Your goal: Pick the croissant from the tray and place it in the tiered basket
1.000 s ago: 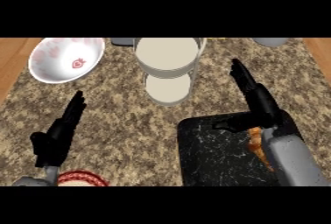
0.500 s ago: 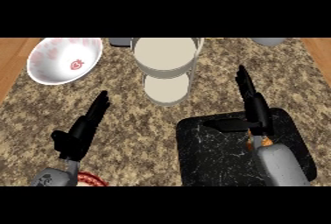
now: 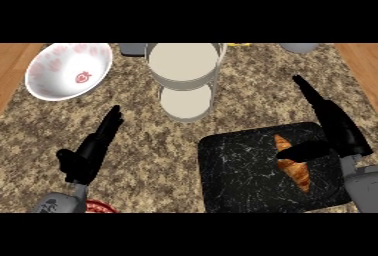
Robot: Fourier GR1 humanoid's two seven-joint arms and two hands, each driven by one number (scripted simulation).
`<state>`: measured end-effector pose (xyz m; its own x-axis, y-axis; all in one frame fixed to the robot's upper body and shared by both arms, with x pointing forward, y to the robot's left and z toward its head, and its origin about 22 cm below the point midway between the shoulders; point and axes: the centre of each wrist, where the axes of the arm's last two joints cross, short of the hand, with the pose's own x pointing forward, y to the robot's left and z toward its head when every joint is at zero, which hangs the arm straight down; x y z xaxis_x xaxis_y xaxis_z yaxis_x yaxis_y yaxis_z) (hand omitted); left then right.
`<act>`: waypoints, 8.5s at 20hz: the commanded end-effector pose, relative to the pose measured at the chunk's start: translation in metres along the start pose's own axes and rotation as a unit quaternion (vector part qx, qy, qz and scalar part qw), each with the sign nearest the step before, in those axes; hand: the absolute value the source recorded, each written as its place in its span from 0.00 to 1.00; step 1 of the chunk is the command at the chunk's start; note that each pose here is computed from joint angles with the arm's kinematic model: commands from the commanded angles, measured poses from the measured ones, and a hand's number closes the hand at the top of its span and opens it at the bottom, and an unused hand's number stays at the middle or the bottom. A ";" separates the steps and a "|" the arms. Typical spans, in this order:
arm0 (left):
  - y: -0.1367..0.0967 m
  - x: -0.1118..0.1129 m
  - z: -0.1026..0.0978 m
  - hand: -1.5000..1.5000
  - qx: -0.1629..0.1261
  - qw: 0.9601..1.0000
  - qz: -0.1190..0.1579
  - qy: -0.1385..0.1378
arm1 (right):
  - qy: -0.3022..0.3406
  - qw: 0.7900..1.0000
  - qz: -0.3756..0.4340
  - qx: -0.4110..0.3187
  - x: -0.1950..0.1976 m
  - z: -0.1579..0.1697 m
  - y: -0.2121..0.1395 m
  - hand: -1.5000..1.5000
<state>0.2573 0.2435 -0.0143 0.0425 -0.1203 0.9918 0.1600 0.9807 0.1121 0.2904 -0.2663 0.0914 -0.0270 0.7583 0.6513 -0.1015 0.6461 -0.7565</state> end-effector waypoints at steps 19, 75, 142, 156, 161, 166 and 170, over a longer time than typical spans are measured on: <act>-0.015 0.004 0.001 0.50 -0.022 1.000 0.005 -0.008 | 0.179 0.950 0.242 0.084 0.109 0.055 -0.008 0.00; 0.003 0.003 -0.019 0.50 -0.009 1.000 0.010 -0.006 | 0.224 0.952 0.210 0.022 -0.004 0.037 0.090 1.00; -0.022 0.008 -0.034 0.50 -0.061 0.998 0.009 -0.030 | 0.363 0.854 -0.276 -0.252 0.217 -0.162 -0.010 0.00; -0.004 -0.004 -0.018 0.50 -0.017 1.000 0.006 -0.011 | 0.288 0.788 -0.244 -0.486 0.214 -0.175 -0.012 0.00; 0.001 -0.017 -0.009 0.50 0.016 1.000 0.008 0.011 | 0.249 0.761 -0.252 -0.543 0.209 -0.166 -0.018 0.00; 0.008 -0.021 0.000 0.50 0.024 1.000 0.012 0.013 | 0.227 0.742 -0.270 -0.570 0.200 -0.148 -0.025 0.00; 0.022 -0.024 0.008 0.50 0.040 0.999 0.004 0.025 | 0.234 0.741 -0.262 -0.573 0.177 -0.131 -0.030 0.00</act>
<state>0.2544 0.2588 -0.0368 0.0811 -0.1062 0.9910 0.1025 0.9899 0.0977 0.4330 -0.1266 0.2229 0.0965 0.2626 0.9601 0.9248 0.3331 -0.1841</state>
